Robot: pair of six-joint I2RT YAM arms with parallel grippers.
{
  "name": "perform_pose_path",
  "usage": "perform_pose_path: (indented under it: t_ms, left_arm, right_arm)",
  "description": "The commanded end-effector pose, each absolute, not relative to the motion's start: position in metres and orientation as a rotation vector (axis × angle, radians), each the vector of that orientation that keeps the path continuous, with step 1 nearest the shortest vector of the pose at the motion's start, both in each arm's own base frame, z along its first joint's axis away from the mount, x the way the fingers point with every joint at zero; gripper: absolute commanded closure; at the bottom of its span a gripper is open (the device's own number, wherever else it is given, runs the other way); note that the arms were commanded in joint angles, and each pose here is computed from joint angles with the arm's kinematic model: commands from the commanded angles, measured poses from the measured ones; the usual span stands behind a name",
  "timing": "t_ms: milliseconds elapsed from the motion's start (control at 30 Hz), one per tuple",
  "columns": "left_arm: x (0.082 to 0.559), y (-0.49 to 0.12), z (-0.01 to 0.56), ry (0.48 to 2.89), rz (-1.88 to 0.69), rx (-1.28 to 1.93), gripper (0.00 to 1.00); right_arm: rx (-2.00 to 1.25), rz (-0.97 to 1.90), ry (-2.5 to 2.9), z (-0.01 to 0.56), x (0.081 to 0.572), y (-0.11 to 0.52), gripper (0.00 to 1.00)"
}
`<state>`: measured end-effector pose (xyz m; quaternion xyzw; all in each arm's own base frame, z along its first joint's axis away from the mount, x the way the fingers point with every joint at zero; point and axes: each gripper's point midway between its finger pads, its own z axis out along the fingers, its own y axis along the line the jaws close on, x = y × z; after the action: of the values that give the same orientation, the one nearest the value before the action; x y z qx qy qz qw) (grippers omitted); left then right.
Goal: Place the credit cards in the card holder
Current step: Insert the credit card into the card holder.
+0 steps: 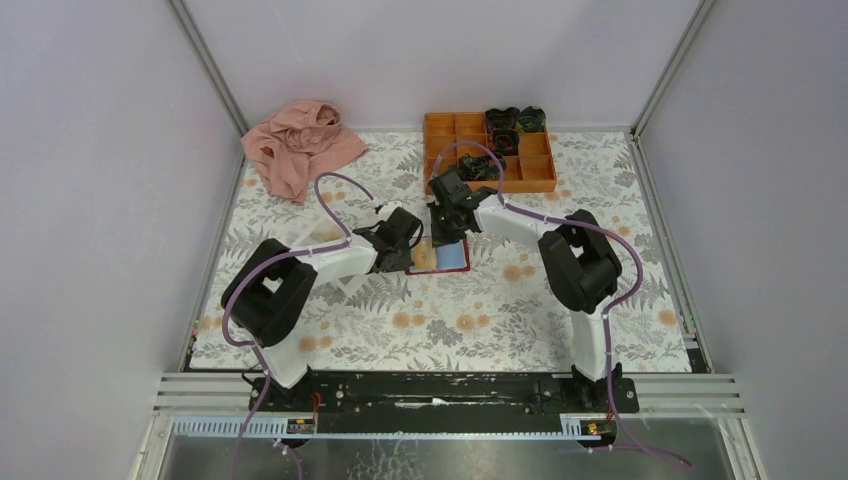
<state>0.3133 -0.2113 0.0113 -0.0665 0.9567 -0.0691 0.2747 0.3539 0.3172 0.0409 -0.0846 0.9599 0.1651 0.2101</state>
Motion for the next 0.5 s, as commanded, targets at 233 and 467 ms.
perform_pose_path:
  t_ms: [233,467]
  left_arm:
    - [0.301,-0.207,-0.002,2.625,-0.169,-0.158,1.0]
    - [0.3,-0.208,-0.004,2.631,-0.171,-0.157,1.0]
  right_arm:
    - [-0.217,0.397,2.715,0.016,0.351,0.305,1.0]
    - [-0.216,0.459,2.737,0.011,0.346,0.313,1.0]
